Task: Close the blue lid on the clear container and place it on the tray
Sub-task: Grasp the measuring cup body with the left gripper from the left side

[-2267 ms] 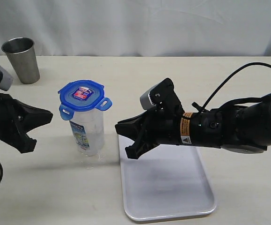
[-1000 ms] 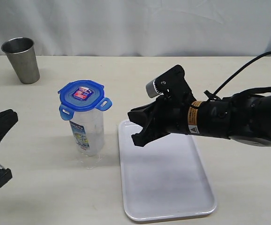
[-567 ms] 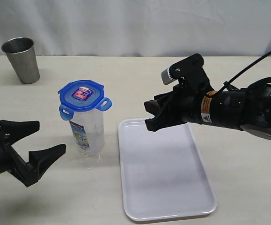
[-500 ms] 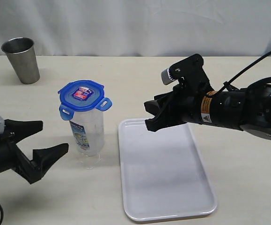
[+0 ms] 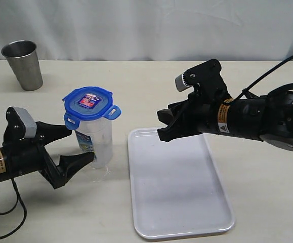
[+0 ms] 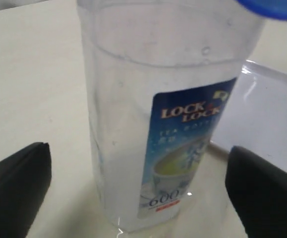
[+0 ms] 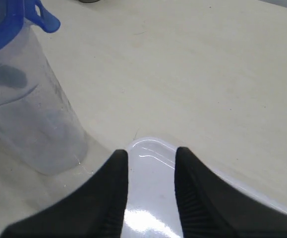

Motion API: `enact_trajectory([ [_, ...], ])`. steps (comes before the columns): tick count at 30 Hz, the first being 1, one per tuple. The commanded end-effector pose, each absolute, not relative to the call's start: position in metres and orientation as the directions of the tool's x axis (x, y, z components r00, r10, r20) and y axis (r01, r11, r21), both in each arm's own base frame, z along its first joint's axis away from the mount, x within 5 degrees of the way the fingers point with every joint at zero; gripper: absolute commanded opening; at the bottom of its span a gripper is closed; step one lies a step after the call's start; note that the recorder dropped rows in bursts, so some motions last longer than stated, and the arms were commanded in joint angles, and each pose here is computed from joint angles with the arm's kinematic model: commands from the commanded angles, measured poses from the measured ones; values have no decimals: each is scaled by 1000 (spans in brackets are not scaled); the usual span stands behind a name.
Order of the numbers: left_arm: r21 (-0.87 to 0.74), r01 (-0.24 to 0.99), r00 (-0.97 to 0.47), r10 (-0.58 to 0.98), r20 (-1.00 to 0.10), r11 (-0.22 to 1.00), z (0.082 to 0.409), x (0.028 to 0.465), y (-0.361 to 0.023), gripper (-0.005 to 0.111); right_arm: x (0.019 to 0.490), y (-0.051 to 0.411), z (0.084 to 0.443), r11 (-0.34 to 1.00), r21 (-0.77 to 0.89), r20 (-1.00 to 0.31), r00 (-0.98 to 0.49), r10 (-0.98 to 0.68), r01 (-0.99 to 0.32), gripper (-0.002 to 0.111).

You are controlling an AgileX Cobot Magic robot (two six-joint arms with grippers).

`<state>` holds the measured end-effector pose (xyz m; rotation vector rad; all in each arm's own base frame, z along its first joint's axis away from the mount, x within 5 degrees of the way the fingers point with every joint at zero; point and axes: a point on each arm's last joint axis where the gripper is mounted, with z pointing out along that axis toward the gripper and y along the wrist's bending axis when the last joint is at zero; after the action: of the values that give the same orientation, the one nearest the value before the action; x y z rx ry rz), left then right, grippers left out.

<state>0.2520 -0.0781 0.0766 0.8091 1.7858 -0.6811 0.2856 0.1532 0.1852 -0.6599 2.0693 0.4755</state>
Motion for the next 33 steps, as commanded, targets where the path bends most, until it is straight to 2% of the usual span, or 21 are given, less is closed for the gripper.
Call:
enact_trajectory([
  [1, -80, 791, -249, 200, -948, 606, 74, 258, -81, 94, 287, 152, 189, 792, 90, -846, -466, -259, -604, 32],
  [9, -31, 830, -189, 227, -955, 557, 74, 263, -99, 94, 301, 155, 179, 830, 147, -831, -522, -191, -539, 31],
  [18, -26, 781, -197, 206, -958, 624, 75, 270, -95, 94, 335, 152, 173, 880, 229, -797, -599, -75, -415, 31],
  [33, -6, 801, -157, 200, -967, 599, 78, 283, -100, 94, 336, 149, 173, 879, 214, -802, -591, -91, -426, 31],
])
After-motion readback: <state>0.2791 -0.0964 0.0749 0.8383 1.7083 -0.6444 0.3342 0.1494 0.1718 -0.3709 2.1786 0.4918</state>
